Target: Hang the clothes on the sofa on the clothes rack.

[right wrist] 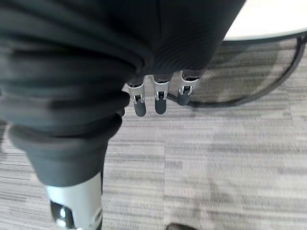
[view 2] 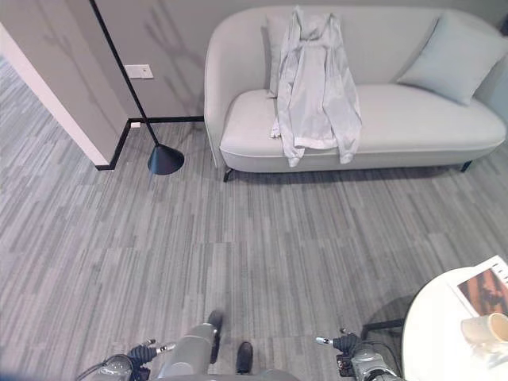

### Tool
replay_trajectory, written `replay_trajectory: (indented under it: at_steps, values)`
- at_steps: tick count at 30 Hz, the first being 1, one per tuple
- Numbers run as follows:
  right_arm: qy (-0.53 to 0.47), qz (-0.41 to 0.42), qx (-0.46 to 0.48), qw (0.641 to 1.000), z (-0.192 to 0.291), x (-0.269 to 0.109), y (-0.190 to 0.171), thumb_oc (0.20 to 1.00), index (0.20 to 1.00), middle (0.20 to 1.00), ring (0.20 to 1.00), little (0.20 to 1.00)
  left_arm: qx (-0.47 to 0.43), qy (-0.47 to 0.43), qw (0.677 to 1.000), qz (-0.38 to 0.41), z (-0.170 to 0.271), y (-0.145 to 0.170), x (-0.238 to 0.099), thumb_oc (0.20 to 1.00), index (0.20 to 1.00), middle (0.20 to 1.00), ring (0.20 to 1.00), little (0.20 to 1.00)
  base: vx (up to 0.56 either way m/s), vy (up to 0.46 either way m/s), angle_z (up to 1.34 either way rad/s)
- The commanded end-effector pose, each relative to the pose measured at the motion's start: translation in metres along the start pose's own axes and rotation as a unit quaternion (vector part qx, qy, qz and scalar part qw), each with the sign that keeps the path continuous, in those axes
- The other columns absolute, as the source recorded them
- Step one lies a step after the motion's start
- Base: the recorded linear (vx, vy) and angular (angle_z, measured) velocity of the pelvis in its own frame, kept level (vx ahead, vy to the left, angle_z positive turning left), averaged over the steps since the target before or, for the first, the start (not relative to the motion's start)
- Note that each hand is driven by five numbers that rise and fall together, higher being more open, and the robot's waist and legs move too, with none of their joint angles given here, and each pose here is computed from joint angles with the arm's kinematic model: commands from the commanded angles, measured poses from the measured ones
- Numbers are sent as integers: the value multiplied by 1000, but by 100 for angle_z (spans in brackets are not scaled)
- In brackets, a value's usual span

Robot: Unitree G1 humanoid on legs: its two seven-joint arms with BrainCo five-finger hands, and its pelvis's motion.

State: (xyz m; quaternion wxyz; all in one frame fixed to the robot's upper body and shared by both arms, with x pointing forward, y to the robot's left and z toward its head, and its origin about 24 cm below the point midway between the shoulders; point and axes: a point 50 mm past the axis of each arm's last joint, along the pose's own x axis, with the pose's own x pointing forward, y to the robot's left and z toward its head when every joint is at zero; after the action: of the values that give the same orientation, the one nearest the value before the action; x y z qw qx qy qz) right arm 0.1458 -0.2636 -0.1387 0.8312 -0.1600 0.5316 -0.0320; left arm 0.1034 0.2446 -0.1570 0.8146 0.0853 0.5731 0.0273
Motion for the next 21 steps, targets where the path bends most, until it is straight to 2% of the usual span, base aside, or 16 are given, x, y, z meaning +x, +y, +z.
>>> replay_trajectory:
  at_steps: [1, 7, 12, 21]
  values:
    - [-9, -13, 1, 1000, -6, -2, -9, 1000, 1000, 1000, 1000, 1000, 23, -9, 1000, 12, 9, 12, 0, 1000, 1000, 1000, 1000, 1000, 294, 39, -49]
    - [-9, 11, -11, 1000, -2, -1, 5, 1000, 1000, 1000, 1000, 1000, 27, 21, 999, 23, -6, 20, -3, 1000, 1000, 1000, 1000, 1000, 368, 113, -33]
    - [-11, 32, -25, 999, 0, 0, 17, 1000, 1000, 1000, 1000, 1000, 8, 33, 999, 35, -17, 22, -4, 1000, 1000, 1000, 1000, 1000, 351, 157, -99]
    - [-33, 21, -53, 998, 15, 0, 3, 1000, 1000, 1000, 1000, 1000, -11, 21, 999, 49, -12, 29, -5, 1000, 1000, 1000, 1000, 1000, 279, 207, -16]
